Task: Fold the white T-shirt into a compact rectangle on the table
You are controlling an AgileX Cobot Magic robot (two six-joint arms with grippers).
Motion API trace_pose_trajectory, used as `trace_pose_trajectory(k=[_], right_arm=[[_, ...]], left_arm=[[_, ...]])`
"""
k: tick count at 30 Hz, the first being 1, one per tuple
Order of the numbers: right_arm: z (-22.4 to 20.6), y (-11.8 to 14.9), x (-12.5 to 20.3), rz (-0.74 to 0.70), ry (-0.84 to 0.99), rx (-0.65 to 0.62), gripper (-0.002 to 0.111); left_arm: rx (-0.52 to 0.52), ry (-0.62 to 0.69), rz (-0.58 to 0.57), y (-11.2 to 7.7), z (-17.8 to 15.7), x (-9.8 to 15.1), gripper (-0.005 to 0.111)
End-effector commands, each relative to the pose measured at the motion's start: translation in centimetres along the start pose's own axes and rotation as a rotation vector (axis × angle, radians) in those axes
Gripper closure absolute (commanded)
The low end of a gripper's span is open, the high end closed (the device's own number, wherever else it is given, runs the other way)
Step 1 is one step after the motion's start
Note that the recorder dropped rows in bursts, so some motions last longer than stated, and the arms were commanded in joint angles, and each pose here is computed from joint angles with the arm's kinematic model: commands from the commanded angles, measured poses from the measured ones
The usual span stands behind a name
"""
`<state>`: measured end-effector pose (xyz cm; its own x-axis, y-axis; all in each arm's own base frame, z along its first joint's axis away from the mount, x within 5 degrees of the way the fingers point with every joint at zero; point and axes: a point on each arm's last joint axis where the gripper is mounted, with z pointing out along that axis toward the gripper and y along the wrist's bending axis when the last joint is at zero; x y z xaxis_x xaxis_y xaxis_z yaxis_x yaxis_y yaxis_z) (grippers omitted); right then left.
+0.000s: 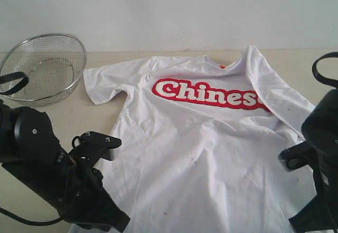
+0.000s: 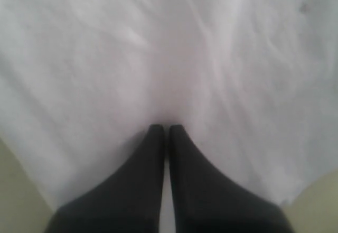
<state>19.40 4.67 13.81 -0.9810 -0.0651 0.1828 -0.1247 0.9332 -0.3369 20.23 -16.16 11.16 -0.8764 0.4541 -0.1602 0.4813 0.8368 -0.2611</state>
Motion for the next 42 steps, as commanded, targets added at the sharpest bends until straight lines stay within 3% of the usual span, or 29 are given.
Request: trace_pose_trajectory(k=[1,3,6,11,22,32,38,42], right_arm=[[-0.9,-0.5,-0.8,0.005,-0.019,0.034,0.109],[-1.2,0.1,-0.9,0.010,-0.038,-0.046,0.109],[-1.8,2.0,-1.3,-0.063,-0.106,-0.264,0.109],[-2.0,3.4,-1.5,-0.081,-0.111,-0.412,0.109],[0.7,3.9,-2.1,-0.167,-0.007,-0.326,0.109],[2.4,1.7,-2.4,-0.114,0.059,-0.029,0.109],[1.8,1.7,-2.6,-0.099,-0.006,-0.051,0.109],[-1.3,1.2,-2.2,-0.107,-0.135,-0.136,0.109]], left_arm=[[-0.008,-0.016,0.015,0.0,0.0,0.2,0.102],[-0.008,-0.016,0.015,0.0,0.0,0.2,0.102],[-0.009,-0.018,0.019,0.0,0.0,0.1,0.102],[-0.011,-0.019,0.022,0.0,0.0,0.1,0.102],[-0.011,-0.018,0.022,0.0,0.0,0.1,0.102],[-0.008,-0.011,0.022,0.0,0.0,0.2,0.102],[-0.010,-0.022,0.057,0.0,-0.2,0.1,0.102],[-0.001,-0.052,0.055,-0.4,-1.2,0.0,0.102]])
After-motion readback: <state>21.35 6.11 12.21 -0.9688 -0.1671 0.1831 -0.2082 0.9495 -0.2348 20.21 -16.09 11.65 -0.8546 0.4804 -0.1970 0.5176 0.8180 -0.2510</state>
